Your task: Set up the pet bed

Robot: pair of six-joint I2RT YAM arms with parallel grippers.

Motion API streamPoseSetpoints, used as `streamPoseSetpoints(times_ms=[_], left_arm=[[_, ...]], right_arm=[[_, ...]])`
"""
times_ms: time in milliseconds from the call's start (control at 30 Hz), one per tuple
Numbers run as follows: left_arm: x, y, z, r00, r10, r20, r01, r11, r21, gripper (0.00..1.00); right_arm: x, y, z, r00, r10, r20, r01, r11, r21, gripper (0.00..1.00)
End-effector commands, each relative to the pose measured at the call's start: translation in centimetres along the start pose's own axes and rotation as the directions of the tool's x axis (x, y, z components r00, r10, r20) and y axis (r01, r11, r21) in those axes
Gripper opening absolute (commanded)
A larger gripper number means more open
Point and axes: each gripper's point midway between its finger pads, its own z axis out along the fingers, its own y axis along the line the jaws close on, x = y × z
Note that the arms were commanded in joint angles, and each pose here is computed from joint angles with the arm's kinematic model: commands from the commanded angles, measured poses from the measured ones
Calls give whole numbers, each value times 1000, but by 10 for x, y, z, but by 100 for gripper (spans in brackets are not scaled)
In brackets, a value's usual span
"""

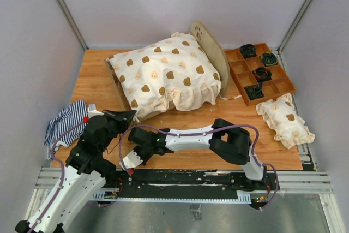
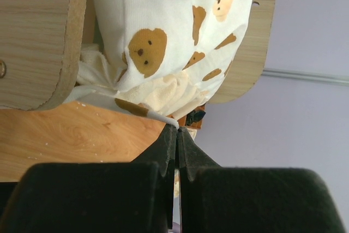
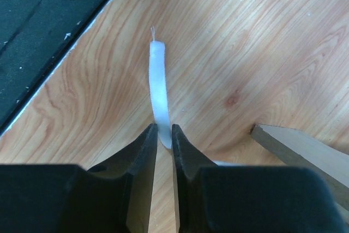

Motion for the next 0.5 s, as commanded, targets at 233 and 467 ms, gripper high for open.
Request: streamPoseSetpoints(times_ms=[233, 467], left_arm=[[2, -10, -2, 1000, -14, -9, 14, 999, 52, 0], [-7, 26, 1, 994, 97, 42, -95, 994, -54, 0]], right_arm=[[40, 70, -7, 986, 82, -147, -105, 981, -162, 0], [36, 37, -48, 971, 238, 2, -235, 959, 156, 0]])
